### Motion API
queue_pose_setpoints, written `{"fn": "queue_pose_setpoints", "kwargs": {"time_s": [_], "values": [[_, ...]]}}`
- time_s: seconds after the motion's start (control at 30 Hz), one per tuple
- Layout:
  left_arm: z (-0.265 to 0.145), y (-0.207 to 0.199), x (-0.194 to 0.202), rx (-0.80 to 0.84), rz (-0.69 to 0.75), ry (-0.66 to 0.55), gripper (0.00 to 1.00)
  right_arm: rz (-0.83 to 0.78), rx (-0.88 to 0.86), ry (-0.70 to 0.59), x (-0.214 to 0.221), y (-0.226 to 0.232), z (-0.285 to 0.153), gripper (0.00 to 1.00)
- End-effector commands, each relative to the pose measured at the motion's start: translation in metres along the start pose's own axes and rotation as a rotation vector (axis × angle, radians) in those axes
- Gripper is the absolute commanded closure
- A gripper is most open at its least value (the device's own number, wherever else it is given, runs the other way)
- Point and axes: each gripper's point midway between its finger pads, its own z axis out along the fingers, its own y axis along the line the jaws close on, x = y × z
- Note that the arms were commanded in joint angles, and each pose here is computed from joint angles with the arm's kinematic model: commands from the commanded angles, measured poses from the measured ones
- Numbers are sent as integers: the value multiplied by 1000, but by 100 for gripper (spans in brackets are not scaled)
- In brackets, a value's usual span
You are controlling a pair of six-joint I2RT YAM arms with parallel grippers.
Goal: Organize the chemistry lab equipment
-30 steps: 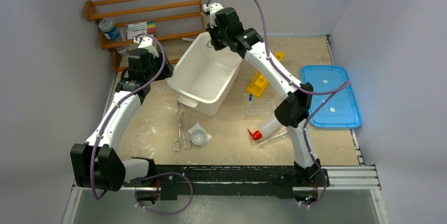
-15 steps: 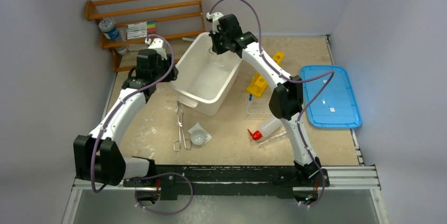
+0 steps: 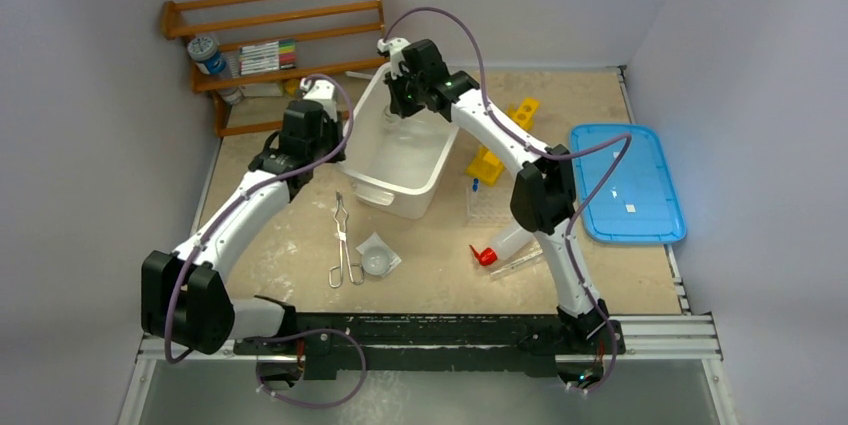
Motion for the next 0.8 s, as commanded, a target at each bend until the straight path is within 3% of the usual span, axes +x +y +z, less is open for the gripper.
{"fn": "queue_pose_setpoints", "kwargs": {"time_s": [0.0, 0.4, 0.47, 0.67, 0.77], "values": [[-5, -8, 33, -9, 45, 89, 75, -29, -34, -143, -48, 22, -39, 100], [-21, -7, 35, -15, -35, 70, 74, -32, -33, -79, -24, 32, -35, 100], [-22, -8, 38, -5, -39, 70, 68, -43, -27, -57, -17, 36, -32, 100], [-28, -9, 23, -2, -35, 20, 38, -60, -43, -3, 1, 51, -23, 100], [-32, -8, 12, -3, -34, -15, 30, -64, -46, 35, 11, 58, -16, 100]]}}
